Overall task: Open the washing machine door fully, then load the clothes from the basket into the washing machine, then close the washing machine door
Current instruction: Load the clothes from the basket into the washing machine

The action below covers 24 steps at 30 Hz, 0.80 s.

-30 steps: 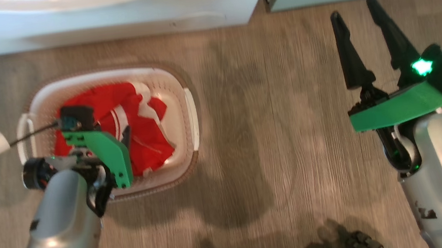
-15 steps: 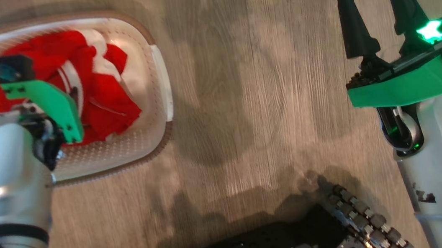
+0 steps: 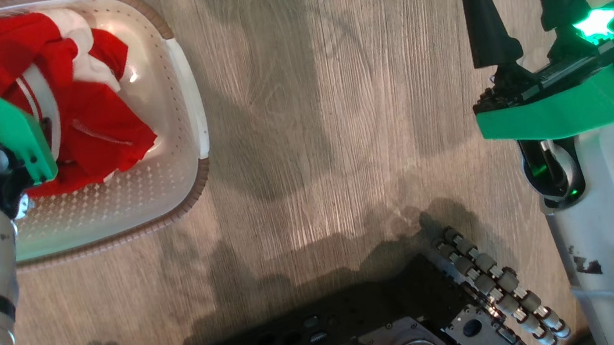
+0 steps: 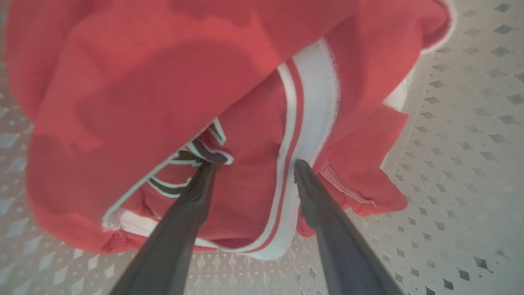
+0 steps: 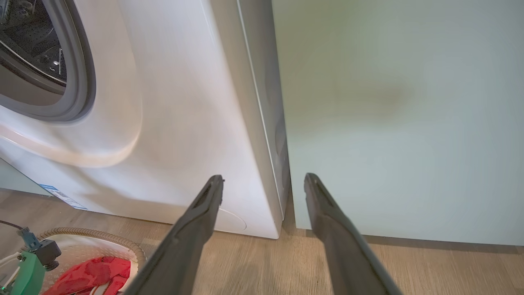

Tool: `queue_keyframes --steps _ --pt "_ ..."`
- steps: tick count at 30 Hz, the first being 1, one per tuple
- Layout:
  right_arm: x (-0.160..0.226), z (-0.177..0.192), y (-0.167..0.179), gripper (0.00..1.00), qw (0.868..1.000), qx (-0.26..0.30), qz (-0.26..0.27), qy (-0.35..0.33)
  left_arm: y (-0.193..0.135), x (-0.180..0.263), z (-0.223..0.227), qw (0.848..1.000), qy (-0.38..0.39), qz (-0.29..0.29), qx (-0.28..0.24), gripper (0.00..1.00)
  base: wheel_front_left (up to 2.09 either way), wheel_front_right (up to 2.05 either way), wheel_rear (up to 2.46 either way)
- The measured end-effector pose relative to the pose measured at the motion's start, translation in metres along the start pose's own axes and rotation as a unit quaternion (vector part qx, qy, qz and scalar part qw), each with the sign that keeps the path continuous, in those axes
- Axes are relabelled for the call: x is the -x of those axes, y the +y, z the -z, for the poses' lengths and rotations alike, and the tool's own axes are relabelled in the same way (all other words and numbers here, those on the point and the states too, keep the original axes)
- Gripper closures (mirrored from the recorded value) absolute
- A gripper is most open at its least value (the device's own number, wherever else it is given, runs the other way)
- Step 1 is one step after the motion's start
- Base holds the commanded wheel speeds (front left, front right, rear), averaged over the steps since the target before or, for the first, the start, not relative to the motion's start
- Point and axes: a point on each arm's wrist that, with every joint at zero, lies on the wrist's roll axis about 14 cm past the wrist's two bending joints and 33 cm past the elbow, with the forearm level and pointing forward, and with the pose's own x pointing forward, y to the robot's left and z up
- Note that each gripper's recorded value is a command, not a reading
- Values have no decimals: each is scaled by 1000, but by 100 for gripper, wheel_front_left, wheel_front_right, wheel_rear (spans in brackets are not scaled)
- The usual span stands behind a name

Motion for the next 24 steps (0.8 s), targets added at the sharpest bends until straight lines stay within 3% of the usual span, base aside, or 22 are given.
queue_keyframes --steps 14,15,17,24 --pt "-1 23 -8 0 1000 -4 8 22 16 -26 3 999 29 -39 -6 0 0 0 0" --pt "-2 22 -7 0 1000 -3 7 20 17 -27 4 998 31 -44 -9 15 0 0 0" --pt "-5 19 -6 0 1000 -3 4 14 18 -27 5 998 34 -48 -9 100 0 0 0" --pt "-6 17 -3 0 1000 -14 2 9 22 -24 3 998 27 -58 -10 100 0 0 0"
